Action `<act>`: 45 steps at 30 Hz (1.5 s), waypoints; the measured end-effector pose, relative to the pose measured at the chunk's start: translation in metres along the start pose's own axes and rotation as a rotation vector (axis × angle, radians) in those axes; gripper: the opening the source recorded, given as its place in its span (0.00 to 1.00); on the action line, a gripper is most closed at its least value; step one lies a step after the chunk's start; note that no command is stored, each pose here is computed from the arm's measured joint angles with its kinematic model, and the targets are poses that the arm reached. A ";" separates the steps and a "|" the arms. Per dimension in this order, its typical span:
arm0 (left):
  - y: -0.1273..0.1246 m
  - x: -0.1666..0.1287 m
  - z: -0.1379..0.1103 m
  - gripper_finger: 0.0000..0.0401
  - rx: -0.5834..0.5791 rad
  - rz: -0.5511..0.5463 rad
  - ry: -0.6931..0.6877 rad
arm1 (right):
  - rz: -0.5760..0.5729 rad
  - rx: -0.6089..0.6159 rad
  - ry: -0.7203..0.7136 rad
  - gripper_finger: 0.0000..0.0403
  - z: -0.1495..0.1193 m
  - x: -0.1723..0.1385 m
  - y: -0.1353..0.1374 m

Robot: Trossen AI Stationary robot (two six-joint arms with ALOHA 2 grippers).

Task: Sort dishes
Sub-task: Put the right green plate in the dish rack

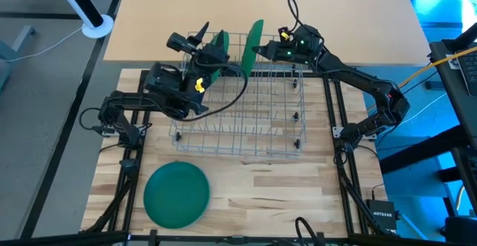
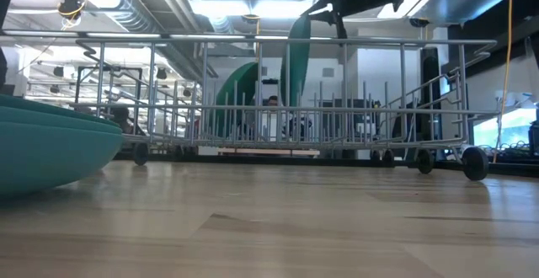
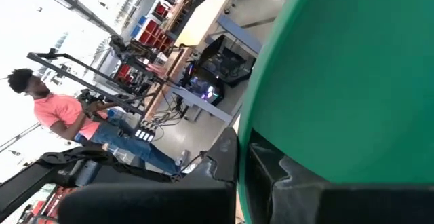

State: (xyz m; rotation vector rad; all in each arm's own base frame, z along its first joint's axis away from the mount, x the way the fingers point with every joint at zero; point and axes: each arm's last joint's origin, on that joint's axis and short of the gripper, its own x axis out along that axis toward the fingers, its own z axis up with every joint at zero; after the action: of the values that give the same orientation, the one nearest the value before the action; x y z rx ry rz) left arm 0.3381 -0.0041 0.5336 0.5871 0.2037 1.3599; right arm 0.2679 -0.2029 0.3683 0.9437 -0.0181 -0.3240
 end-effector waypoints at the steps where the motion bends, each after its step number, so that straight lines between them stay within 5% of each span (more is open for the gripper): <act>1: 0.000 0.000 0.000 0.45 0.000 0.000 0.000 | -0.003 0.000 -0.004 0.02 0.000 0.000 0.000; 23: 0.000 0.000 0.000 0.45 0.000 0.000 0.000 | 0.060 -0.010 0.049 0.02 -0.001 0.000 0.002; 35: 0.000 0.000 0.000 0.45 0.000 0.000 0.001 | 0.165 0.032 0.147 0.02 0.003 0.028 -0.030; 45: 0.000 0.000 0.000 0.45 0.009 0.000 0.001 | 0.132 0.048 0.123 0.02 0.005 0.027 -0.034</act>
State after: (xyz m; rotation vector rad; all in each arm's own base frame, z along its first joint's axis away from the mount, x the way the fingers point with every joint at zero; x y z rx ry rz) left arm 0.3382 -0.0041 0.5336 0.5942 0.2103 1.3598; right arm 0.2838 -0.2333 0.3408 1.0038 0.0245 -0.1440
